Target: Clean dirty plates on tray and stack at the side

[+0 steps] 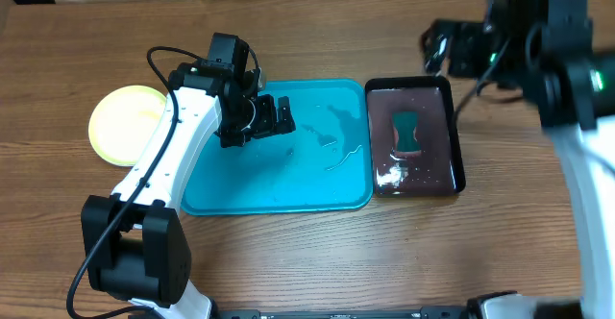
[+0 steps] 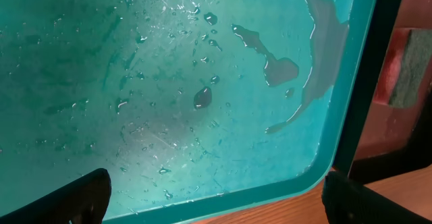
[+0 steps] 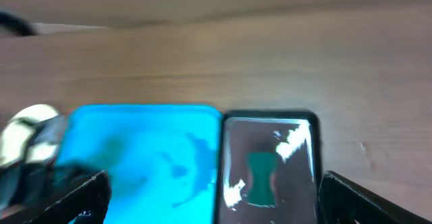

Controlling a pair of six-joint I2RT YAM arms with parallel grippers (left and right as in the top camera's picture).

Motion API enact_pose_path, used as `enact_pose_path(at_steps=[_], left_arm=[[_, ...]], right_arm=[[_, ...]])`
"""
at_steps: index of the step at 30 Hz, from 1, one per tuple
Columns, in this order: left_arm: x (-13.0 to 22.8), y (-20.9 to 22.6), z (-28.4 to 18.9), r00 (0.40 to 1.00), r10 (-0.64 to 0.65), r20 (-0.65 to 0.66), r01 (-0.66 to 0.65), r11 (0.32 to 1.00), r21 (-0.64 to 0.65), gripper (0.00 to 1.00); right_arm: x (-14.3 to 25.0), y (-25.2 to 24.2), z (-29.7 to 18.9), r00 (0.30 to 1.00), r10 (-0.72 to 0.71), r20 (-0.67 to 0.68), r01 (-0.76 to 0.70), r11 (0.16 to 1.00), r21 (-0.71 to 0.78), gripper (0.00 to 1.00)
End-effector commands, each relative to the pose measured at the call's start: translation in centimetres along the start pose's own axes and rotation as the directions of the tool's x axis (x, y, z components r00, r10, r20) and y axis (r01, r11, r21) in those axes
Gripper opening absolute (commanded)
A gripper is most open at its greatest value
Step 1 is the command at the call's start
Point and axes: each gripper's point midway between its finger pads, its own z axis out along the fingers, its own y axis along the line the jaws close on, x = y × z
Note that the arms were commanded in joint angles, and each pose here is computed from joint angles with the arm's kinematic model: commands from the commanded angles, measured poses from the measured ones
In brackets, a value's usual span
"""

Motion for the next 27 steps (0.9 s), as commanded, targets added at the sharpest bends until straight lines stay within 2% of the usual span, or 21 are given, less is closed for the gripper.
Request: enact_pose_path(at_steps=[1,2,3,8,12,17,21,22,25,27], left_arm=[[0.1,-0.1,-0.7,1.000,0.024,0.020,-0.024,1.000,-0.002,1.00],[0.1,-0.1,-0.7,1.000,0.024,0.020,-0.024,1.000,-0.002,1.00],[0.1,-0.1,-0.7,1.000,0.024,0.020,-0.024,1.000,-0.002,1.00],[0.1,-0.1,-0.7,1.000,0.024,0.020,-0.024,1.000,-0.002,1.00],[0.1,-0.1,-0.7,1.000,0.024,0.020,-0.024,1.000,-0.002,1.00],[0.1,-0.1,-0.7,1.000,0.024,0.020,-0.024,1.000,-0.002,1.00],[0.1,-0.1,-0.7,1.000,0.023,0.020,-0.023,1.000,-0.002,1.00],[0.1,-0.1,-0.7,1.000,0.024,0.020,-0.024,1.000,-0.002,1.00],[0.1,-0.1,-0.7,1.000,0.023,0.020,-0.023,1.000,-0.002,1.00],[0.1,-0.1,-0.7,1.000,0.023,0.020,-0.023,1.000,-0.002,1.00]], right_arm=[[-1.8,0.7,-4.4,0.985,-0.050,0.165,0.036,0.996,0.087,1.00],[-2.8,1.4,-5.9,0.970,-0.063,0.235,0.044,0.996,0.083,0.95],[-3.2,2.1,-6.8,0.960,-0.068,0.271,0.051,0.996,0.066,1.00],[-3.7,2.7,-12.1,0.917,-0.058,0.395,0.055,0.998,0.019,1.00],[-2.7,2.1,-15.9,0.884,-0.048,0.466,0.051,0.999,0.005,1.00],[-2.9,2.4,-21.5,0.689,0.002,0.725,0.086,0.993,-0.085,1.00],[-0.6,1.1,-23.8,0.500,0.045,0.865,0.109,0.987,-0.115,1.00],[1.2,0.3,-24.4,0.401,0.059,0.914,0.123,0.985,-0.118,1.00],[3.7,-0.8,-24.9,0.262,0.081,0.962,0.137,0.983,-0.120,1.00],[5.1,-1.3,-24.8,0.200,0.089,0.976,0.141,0.983,-0.119,1.00]])
